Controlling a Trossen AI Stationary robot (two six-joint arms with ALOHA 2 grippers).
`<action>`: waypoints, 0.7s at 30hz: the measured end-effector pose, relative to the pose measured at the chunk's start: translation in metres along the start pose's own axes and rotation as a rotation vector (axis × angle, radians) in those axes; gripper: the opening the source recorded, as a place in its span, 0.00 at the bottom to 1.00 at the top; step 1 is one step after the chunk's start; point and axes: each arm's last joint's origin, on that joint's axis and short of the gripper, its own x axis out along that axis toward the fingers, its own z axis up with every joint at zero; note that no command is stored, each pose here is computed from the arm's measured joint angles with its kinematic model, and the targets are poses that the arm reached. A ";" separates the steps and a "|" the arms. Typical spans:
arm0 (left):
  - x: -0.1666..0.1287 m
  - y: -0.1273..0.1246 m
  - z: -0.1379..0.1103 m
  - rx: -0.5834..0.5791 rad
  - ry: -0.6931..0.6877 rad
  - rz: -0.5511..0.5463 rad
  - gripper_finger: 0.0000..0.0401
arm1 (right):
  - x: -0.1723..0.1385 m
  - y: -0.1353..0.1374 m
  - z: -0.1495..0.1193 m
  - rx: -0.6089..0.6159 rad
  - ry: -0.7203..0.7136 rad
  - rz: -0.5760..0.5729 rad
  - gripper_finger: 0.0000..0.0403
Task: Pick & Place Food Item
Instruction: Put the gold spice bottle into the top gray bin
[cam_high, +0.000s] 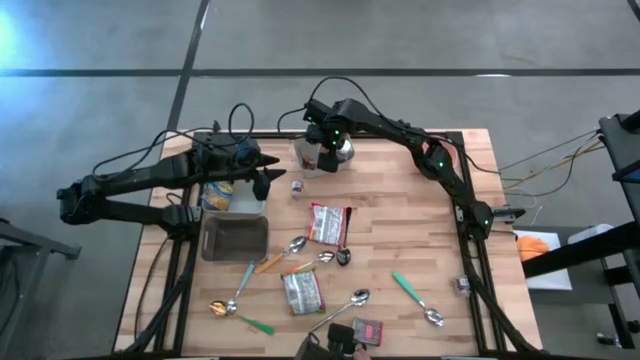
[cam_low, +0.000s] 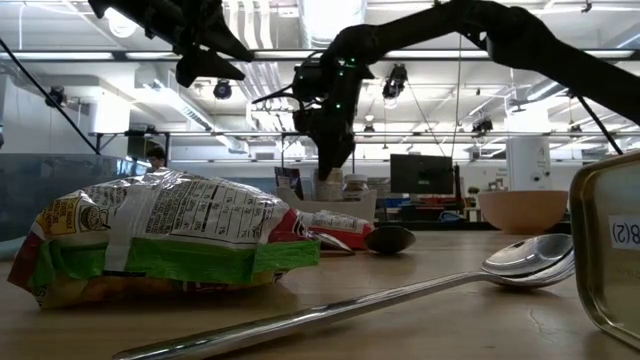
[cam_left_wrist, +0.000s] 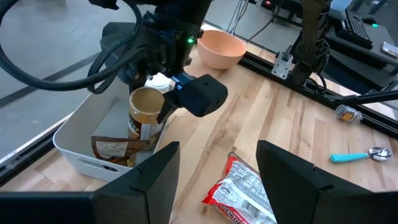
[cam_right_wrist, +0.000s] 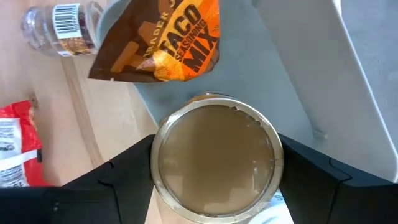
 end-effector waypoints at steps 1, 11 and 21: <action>0.000 0.000 0.000 0.000 0.000 0.000 0.55 | 0.000 0.000 0.000 0.002 0.000 0.001 0.68; 0.000 0.000 0.000 0.000 0.000 0.000 0.55 | 0.000 0.000 0.000 0.045 -0.001 0.007 0.85; 0.000 0.000 0.000 0.000 0.001 0.000 0.55 | 0.000 0.000 0.000 0.045 0.005 -0.037 0.88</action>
